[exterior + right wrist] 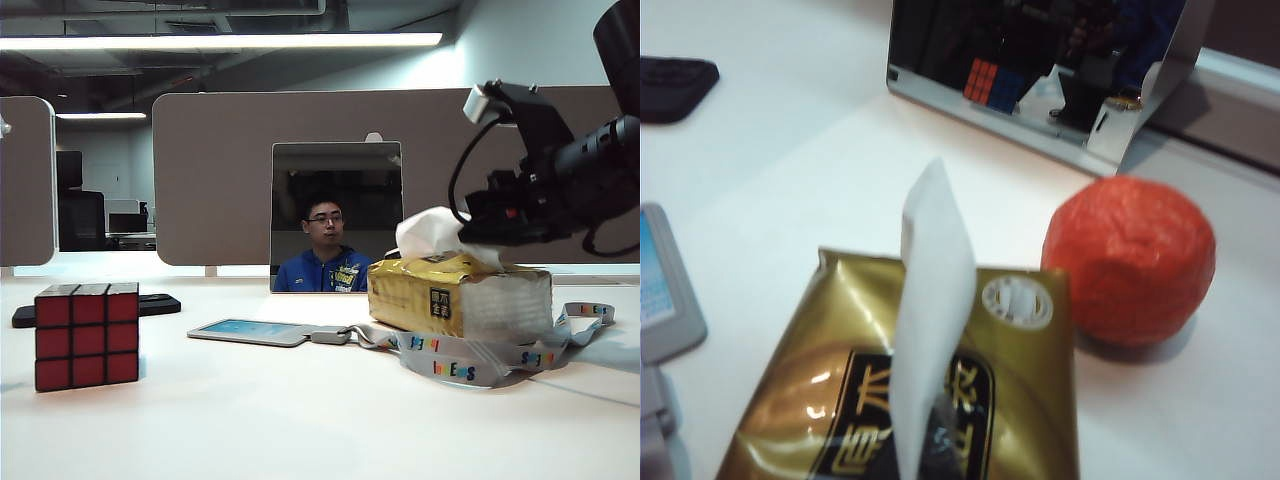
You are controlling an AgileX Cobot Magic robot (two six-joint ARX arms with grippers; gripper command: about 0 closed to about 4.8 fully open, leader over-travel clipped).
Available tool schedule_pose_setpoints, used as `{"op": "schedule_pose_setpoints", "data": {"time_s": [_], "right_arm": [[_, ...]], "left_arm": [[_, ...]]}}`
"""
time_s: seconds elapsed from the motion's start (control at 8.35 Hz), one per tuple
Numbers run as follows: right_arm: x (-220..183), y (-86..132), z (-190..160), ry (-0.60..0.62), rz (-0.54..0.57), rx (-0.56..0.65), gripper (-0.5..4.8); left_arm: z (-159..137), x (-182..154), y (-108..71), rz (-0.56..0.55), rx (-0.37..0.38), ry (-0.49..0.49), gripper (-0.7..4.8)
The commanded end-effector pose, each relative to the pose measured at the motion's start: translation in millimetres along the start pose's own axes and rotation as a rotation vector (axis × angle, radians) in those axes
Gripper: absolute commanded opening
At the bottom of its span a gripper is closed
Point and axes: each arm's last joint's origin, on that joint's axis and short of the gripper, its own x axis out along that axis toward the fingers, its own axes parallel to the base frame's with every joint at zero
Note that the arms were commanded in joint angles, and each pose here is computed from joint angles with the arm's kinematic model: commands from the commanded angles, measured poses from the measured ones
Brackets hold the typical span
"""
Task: Pull out a tissue from the tissue box and use it to cover the ID card on the tabletop.
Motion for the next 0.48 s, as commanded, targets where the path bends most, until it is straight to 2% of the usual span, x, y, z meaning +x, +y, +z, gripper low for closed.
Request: {"op": "schedule_pose_setpoints", "data": {"time_s": [0.12, 0.24, 0.36, 0.48], "right_arm": [[-3, 0, 25, -0.245, 0.044, -0.008, -0.03], [-12, 4, 49, -0.508, 0.161, -0.063, -0.03], [-16, 5, 55, -0.573, 0.182, -0.027, -0.03], [-16, 9, 55, -0.575, 0.275, -0.045, -0.03]], "left_arm": [[2, 0, -0.2, -0.001, 0.011, -0.013, -0.06], [2, 0, -0.1, 0.002, 0.011, -0.013, -0.06], [2, 0, -0.1, 0.002, 0.011, -0.013, -0.06], [2, 0, -0.1, 0.002, 0.011, -0.013, -0.06]]}}
